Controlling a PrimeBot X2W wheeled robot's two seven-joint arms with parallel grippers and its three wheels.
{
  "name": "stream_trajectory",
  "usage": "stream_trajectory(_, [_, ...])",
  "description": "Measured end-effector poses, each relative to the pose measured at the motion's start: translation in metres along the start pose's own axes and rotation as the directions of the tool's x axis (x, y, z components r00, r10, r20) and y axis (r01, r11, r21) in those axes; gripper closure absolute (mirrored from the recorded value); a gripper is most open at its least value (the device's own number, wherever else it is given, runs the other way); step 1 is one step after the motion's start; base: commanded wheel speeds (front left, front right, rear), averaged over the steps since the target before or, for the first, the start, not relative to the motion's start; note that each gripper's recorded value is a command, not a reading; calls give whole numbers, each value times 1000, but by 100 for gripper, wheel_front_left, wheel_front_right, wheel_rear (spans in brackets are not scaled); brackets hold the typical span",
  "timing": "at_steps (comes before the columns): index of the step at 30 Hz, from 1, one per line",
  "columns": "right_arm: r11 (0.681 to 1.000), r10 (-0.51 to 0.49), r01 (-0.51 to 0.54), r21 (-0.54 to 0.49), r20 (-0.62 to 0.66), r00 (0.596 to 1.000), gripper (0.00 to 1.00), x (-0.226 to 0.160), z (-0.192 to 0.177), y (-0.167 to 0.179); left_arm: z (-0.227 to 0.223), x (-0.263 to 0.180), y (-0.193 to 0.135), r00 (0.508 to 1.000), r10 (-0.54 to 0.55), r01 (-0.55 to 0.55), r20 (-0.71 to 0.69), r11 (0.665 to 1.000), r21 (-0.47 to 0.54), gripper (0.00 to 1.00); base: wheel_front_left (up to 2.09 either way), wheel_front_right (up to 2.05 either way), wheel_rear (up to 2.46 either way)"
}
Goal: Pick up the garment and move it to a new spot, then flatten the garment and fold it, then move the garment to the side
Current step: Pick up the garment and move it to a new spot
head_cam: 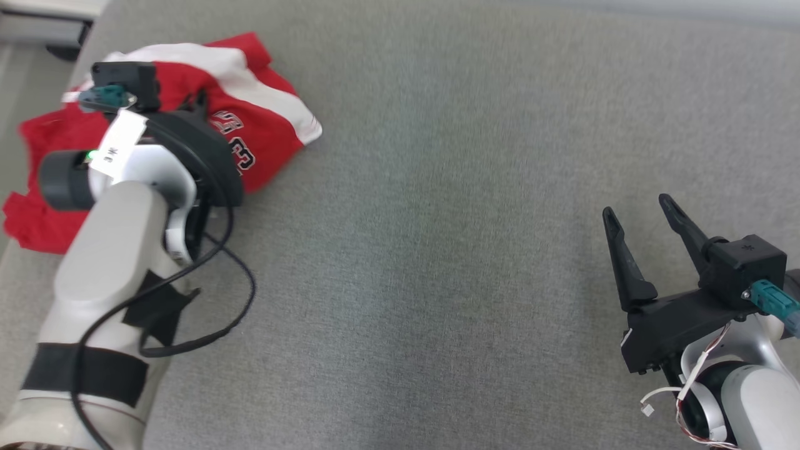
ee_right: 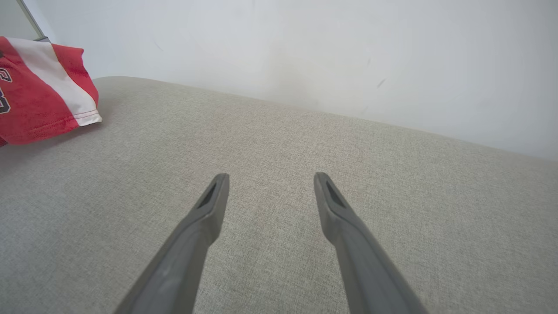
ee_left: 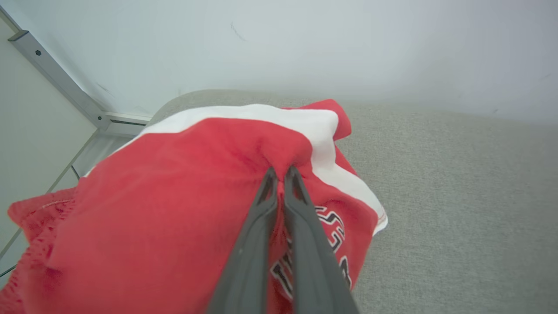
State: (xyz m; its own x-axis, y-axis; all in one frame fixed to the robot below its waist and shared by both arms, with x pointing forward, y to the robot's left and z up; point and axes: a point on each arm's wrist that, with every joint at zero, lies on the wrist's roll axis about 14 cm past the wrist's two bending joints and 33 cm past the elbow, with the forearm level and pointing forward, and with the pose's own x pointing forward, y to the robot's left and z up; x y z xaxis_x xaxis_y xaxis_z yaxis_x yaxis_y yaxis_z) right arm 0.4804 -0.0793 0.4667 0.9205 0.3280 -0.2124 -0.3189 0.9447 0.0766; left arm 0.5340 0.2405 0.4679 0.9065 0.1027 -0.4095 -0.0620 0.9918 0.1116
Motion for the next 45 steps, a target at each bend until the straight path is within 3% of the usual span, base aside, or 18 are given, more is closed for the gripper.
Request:
stream_trajectory(11, [999, -39, 36, 37, 103, 994, 0, -29, 35, 5, 98, -48, -50, 950, -123, 123, 288, 992, 18, 100, 0, 0, 0])
stream_trajectory(19, [997, -49, 40, 62, 145, 988, 0, -55, 49, 17, 131, -81, -61, 918, -157, 150, 365, 988, 46, 100, 0, 0, 0])
stream_trajectory(25, [995, -76, 65, 77, 156, 985, 0, -82, 48, 18, 155, -108, -88, 879, -228, 213, 418, 973, 84, 100, 0, 0, 0])
stream_trajectory(39, [978, -197, 175, 109, 231, 953, 0, -148, 54, -5, 237, -184, -187, 683, -444, 382, 580, 894, 234, 100, 0, 0, 0])
stream_trajectory(45, [964, -257, 231, 127, 245, 935, 0, -173, 51, -20, 254, -222, -243, 578, -559, 456, 595, 826, 333, 100, 0, 0, 0])
